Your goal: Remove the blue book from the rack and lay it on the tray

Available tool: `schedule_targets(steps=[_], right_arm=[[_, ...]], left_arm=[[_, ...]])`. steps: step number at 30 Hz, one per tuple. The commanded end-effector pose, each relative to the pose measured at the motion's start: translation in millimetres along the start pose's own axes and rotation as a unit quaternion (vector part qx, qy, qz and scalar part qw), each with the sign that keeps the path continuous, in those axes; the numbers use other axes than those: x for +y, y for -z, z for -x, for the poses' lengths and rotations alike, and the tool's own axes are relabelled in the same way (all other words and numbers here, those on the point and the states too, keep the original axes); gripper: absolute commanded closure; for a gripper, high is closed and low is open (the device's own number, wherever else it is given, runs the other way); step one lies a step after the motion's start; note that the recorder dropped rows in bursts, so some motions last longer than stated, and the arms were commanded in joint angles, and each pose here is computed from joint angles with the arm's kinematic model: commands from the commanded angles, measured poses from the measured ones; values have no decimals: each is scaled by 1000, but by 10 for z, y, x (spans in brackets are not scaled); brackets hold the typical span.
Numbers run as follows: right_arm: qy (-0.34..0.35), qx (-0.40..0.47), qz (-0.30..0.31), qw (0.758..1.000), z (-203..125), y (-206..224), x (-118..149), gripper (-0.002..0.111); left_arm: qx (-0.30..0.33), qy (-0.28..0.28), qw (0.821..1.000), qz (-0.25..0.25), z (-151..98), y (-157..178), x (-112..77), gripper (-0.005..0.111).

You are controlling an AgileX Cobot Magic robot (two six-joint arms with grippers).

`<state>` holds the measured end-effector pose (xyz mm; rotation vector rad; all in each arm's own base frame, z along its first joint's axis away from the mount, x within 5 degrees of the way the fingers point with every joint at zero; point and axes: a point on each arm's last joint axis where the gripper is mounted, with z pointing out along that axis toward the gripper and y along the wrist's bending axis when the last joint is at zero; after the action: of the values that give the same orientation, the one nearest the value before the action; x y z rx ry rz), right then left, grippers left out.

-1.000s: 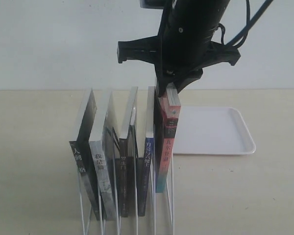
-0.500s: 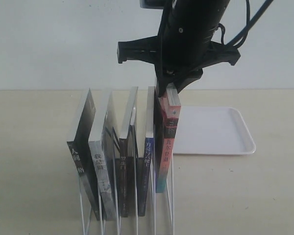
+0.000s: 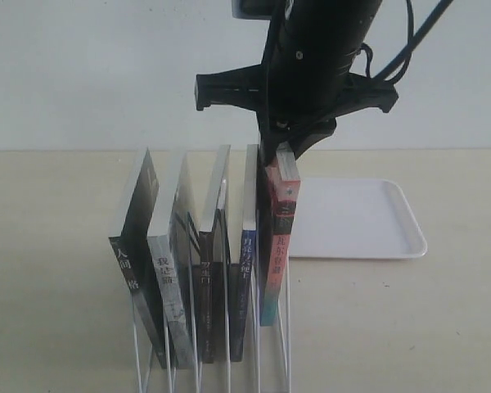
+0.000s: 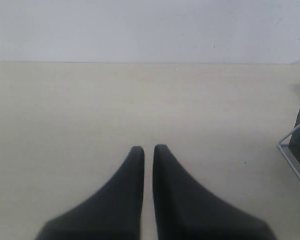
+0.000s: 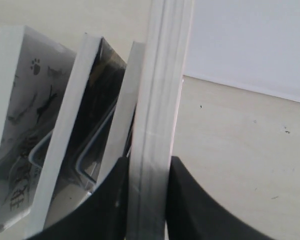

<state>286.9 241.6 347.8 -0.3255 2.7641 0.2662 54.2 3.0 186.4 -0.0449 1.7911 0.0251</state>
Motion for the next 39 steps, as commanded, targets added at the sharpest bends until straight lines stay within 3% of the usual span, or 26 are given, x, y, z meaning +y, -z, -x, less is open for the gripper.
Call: schedule_targets(steps=[1, 14, 17, 20, 22, 30, 39], right_arm=[[8, 1, 14, 1000, 41, -87, 51, 108], [12, 6, 20, 1000, 37, -106, 64, 107], [19, 13, 34, 999, 25, -105, 89, 94], [31, 16, 42, 999, 18, -103, 104, 75], [30, 16, 44, 998, 16, -94, 105, 71], [39, -15, 57, 997, -20, 196, 74, 71], [19, -1, 136, 991, -110, 389, 183, 71]], left_arm=[[-1, -3, 1000, -4, -8, -2, -4, 101], [-1, -3, 1000, -4, -8, -2, -4, 101], [-1, -3, 1000, -4, -8, -2, -4, 101], [-1, -3, 1000, -4, -8, -2, -4, 101], [-1, -3, 1000, -4, -8, -2, -4, 101], [-1, -3, 1000, -4, -8, -2, -4, 101], [-1, -3, 1000, -4, -8, -2, -4, 101]])
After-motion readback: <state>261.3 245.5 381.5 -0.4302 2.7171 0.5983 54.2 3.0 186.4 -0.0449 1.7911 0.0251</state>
